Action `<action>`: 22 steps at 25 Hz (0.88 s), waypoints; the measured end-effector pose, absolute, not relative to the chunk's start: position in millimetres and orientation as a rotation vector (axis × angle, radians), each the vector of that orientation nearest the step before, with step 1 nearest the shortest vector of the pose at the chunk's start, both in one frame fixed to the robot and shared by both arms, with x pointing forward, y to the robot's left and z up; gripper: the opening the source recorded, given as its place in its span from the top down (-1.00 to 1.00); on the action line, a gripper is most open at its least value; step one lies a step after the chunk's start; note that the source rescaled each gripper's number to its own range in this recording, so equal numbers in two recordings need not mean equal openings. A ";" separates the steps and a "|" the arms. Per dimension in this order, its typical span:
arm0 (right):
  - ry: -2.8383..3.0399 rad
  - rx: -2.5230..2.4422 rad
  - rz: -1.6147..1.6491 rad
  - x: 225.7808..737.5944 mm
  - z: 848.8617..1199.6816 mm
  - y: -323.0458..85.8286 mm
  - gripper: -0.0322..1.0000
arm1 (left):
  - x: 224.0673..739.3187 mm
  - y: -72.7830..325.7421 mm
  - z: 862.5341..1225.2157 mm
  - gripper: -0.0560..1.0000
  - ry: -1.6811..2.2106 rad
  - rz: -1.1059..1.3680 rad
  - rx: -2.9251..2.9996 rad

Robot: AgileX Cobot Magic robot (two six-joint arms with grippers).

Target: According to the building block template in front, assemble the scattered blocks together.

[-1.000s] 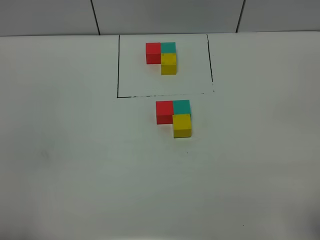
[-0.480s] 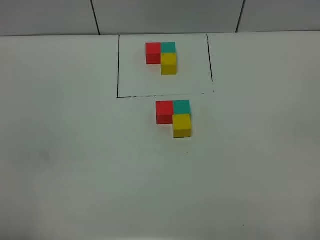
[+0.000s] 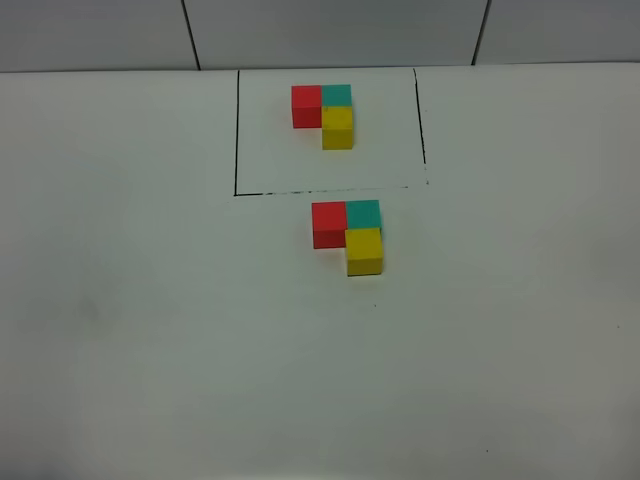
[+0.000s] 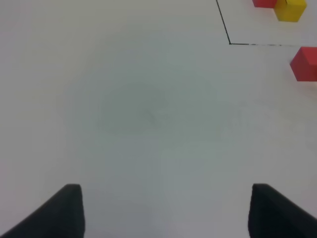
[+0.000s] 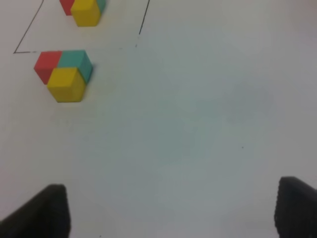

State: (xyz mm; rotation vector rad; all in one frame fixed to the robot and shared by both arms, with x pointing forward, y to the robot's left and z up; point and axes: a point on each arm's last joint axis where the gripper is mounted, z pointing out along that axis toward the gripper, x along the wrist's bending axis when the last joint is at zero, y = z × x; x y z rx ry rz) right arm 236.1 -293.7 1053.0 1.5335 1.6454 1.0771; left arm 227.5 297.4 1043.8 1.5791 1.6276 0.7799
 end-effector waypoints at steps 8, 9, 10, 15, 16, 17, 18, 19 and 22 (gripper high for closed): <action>1.644 1.534 1.079 235.8 1053.0 -293.7 -0.36 | 227.5 297.4 1043.8 -0.14 1.628 0.779 1.578; 1.644 1.534 1.079 235.8 1053.0 -293.7 -0.36 | 227.5 297.4 1043.8 -0.14 1.628 0.779 1.578; 1.644 1.534 1.079 235.8 1053.0 -293.7 -0.36 | 227.5 297.4 1043.8 -0.14 1.628 0.779 1.578; 1.615 1.554 1.063 236.0 1053.0 -293.6 -0.36 | 227.5 297.4 1043.8 -0.14 1.628 0.779 1.578; 1.615 1.555 1.063 236.0 1053.0 -293.6 -0.36 | 227.5 297.4 1043.8 -0.14 1.628 0.779 1.578; 1.613 1.556 1.062 236.0 1053.0 -293.6 -0.36 | 227.5 297.4 1043.8 -0.14 1.628 0.779 1.578; 1.611 1.557 1.061 236.1 1053.0 -293.6 -0.36 | 227.5 297.4 1043.8 -0.14 1.628 0.779 1.578; 1.607 1.560 1.059 236.1 1053.0 -293.6 -0.36 | 227.5 297.4 1043.8 -0.14 1.628 0.779 1.578; 1.605 1.561 1.058 236.1 1053.0 -293.6 -0.36 | 227.5 297.4 1043.8 -0.14 1.628 0.779 1.578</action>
